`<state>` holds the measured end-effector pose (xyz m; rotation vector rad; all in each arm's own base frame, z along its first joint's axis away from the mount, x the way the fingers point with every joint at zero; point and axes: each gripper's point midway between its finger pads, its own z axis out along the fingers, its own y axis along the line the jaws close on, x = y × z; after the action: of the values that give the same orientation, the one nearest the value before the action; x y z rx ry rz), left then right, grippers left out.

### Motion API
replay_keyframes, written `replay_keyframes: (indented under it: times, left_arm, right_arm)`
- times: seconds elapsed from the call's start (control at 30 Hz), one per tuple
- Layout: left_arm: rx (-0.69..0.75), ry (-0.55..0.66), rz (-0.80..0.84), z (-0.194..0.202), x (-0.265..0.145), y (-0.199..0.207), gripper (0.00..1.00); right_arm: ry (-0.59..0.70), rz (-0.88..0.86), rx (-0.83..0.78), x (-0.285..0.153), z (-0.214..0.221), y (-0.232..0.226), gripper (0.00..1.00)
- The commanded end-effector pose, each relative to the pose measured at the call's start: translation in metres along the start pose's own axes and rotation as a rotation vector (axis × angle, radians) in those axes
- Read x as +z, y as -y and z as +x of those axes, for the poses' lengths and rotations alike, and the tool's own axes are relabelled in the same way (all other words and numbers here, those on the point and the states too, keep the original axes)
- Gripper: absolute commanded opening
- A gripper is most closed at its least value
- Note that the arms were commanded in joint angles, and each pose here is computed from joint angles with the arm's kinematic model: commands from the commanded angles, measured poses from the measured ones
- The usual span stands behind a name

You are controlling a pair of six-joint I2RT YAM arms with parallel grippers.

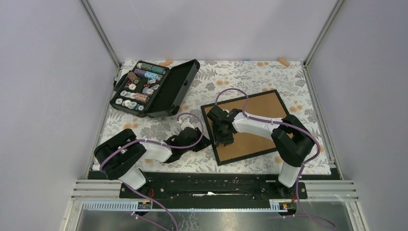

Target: Put the photo into the frame

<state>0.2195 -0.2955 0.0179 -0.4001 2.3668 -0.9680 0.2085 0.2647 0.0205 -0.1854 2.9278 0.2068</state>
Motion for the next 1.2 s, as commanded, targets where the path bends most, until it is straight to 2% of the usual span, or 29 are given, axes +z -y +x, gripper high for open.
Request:
replay_keyframes:
  times: [0.0,0.2,0.53,0.87,1.03,1.17]
  left_arm:
    - [0.095,-0.132,-0.394,0.038,-0.02,-0.112,0.26]
    - [0.092,-0.126,-0.417,0.037,-0.022,-0.117,0.24]
    - [0.103,-0.126,-0.441,0.037,-0.024,-0.123,0.21]
    - [0.107,-0.123,-0.451,0.036,-0.027,-0.126,0.2]
    - [0.108,-0.123,-0.454,0.036,-0.028,-0.127,0.19]
    - [0.11,-0.122,-0.455,0.037,-0.029,-0.128,0.19]
  right_arm:
    - [0.004,0.026,0.01,0.009,-0.002,-0.004,0.49]
    - [-0.013,0.062,0.006,0.016,0.002,0.001,0.49]
    - [-0.052,0.217,-0.02,0.031,0.011,0.023,0.48]
    - [-0.139,0.349,-0.04,0.049,0.019,0.041,0.48]
    - [-0.306,0.351,-0.101,0.063,0.038,0.05,0.48]
    - [-0.355,0.406,-0.139,0.069,0.043,0.071,0.47]
